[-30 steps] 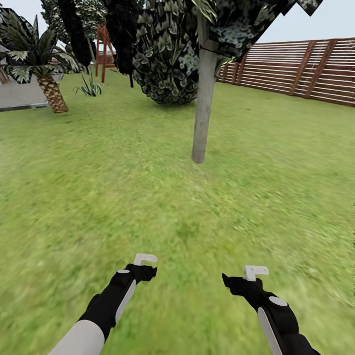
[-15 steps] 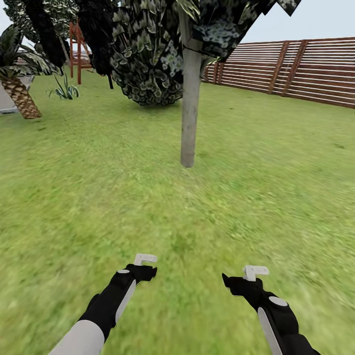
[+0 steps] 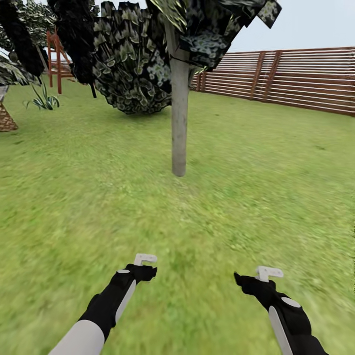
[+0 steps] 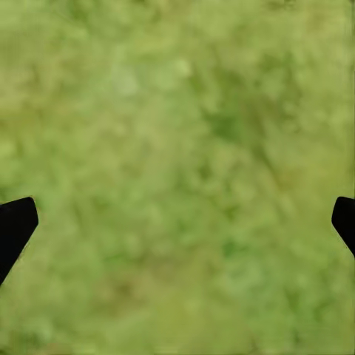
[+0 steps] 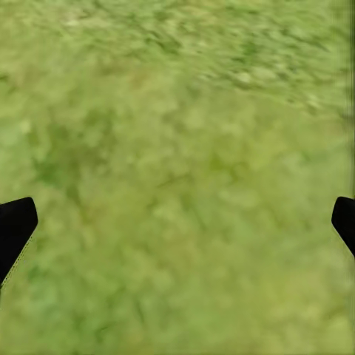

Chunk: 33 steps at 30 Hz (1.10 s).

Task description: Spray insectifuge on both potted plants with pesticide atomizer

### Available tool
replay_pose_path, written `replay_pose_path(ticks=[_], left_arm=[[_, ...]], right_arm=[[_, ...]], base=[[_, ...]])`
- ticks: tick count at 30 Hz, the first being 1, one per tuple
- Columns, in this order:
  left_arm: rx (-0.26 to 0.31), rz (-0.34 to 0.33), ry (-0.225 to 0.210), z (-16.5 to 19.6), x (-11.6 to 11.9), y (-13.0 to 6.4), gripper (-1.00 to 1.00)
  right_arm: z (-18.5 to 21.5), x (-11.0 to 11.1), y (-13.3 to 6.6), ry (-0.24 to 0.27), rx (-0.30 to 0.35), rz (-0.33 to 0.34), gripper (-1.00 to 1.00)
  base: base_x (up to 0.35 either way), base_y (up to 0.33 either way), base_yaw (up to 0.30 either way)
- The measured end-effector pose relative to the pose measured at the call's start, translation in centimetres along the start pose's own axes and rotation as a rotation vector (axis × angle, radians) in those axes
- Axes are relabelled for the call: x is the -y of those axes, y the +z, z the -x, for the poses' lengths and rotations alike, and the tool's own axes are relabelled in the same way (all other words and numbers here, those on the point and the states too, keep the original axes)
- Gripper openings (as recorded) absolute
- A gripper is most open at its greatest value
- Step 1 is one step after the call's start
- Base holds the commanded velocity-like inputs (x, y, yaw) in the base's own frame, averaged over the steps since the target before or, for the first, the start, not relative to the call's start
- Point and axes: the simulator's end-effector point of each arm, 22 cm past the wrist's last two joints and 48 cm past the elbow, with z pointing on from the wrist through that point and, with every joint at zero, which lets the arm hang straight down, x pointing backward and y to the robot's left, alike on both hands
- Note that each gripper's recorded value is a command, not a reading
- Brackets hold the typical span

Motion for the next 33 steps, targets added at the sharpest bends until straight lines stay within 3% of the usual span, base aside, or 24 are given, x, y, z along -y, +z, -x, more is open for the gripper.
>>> replay_pose_path(ticks=[13, 22, 33], left_arm=[[0.009, 0.001, 0.001, 0.44, 0.0, -0.28, 1.0], [0.009, 0.001, 0.001, 0.43, 0.0, -0.34, 1.0], [0.009, 0.001, 0.001, 0.41, 0.01, -0.34, 1.0]], right_arm=[[0.37, 0.06, -0.23, 0.002, 0.009, -0.001, 1.0], [0.43, -0.08, -0.27, 0.003, 0.01, 0.001, 1.0], [0.43, -0.04, -0.28, 0.004, 0.01, 0.001, 1.0]], base=[[0.305, 0.212, -0.251], [0.305, 0.212, -0.087], [0.304, 0.21, -0.285]])
